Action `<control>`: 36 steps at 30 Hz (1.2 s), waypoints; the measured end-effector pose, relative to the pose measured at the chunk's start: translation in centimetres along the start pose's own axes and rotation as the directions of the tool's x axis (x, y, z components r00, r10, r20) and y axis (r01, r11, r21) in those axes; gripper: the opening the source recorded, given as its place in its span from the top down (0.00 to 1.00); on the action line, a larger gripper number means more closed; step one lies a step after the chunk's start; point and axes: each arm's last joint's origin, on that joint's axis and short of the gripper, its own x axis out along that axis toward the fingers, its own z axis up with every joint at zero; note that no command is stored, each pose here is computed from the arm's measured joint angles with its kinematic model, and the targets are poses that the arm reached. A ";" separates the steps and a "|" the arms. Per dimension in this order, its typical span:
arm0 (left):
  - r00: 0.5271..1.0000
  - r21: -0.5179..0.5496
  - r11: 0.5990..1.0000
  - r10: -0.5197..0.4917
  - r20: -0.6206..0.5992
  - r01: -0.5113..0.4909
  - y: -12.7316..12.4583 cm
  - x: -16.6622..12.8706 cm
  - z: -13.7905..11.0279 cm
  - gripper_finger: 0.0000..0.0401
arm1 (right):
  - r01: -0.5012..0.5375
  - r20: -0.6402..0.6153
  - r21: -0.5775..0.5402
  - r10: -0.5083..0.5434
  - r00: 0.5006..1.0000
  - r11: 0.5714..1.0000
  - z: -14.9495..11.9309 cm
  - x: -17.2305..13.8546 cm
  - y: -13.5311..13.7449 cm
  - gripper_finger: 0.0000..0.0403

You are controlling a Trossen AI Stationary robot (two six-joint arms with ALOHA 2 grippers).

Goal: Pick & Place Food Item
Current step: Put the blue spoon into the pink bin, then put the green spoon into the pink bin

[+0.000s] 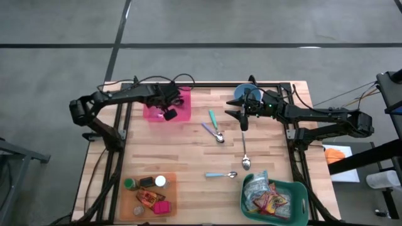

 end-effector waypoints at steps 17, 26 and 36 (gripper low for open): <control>0.995 0.044 0.995 -0.089 0.055 0.086 -0.8 3.4 -2.0 0.99 | 0.000 0.000 0.000 0.000 1.000 1.000 0.0 0.0 0.0 0.48; 0.990 0.038 0.991 -0.131 0.058 0.129 -0.8 3.5 -2.0 0.87 | 0.000 0.000 0.000 0.000 1.000 1.000 0.0 0.0 0.0 0.48; 0.984 0.039 0.986 -0.164 0.064 0.162 -0.8 3.4 -2.0 0.67 | 0.000 0.000 0.000 0.000 1.000 1.000 0.0 0.0 0.0 0.48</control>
